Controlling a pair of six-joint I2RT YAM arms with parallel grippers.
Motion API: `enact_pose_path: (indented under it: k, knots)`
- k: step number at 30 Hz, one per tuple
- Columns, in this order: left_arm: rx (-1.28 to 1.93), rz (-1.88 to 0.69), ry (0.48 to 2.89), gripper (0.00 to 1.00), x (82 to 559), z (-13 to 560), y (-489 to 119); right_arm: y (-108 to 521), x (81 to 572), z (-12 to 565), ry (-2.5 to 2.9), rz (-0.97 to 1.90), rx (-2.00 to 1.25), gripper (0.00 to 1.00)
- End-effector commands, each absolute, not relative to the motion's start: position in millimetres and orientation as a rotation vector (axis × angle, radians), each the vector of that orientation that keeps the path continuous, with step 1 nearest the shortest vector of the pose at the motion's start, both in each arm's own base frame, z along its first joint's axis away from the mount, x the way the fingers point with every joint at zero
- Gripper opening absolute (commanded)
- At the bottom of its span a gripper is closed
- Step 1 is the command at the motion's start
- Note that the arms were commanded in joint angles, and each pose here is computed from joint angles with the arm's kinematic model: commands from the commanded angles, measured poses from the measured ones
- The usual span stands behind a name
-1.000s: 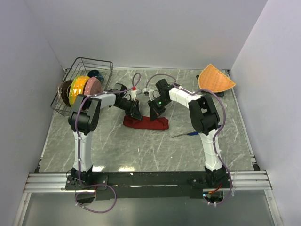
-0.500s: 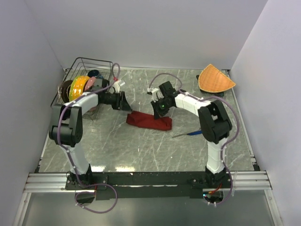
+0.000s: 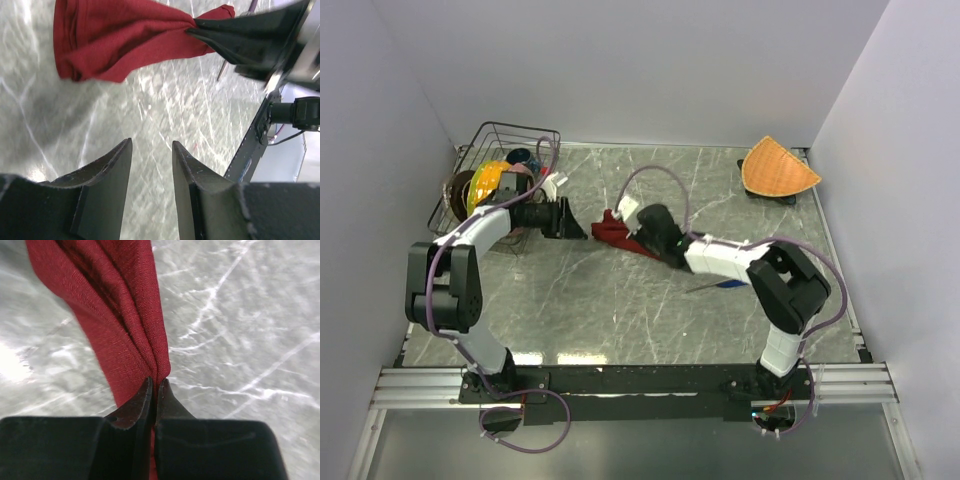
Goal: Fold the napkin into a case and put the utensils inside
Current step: Turn over the smaller rectangle-folded napkin at the center of the board.
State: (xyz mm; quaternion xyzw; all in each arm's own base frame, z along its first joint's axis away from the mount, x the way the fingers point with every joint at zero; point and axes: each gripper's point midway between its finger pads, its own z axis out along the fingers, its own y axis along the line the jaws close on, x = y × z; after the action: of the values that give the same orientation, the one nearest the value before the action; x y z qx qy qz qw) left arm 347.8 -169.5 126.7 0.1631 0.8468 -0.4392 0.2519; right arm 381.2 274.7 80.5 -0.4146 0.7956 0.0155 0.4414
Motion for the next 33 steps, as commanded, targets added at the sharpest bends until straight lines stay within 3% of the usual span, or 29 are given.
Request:
enact_pose_path:
  k: [1,14,26,31,33]
  knots:
    - [0.459,-1.157,2.272,0.43,336,141,-160,276,397,116,1.712,-0.291,-0.929,0.00]
    - [0.477,-1.106,2.251,0.42,300,142,-139,301,346,131,1.432,-0.410,-0.928,0.00]
    - [0.419,-1.058,2.217,0.42,283,155,-114,317,289,89,1.278,-0.484,-1.106,0.00]
    - [0.418,-1.053,2.207,0.42,279,159,-114,317,275,74,1.305,-0.467,-1.167,0.12]
    - [0.421,-1.053,2.206,0.42,276,161,-115,318,269,70,1.318,-0.453,-1.191,0.24]
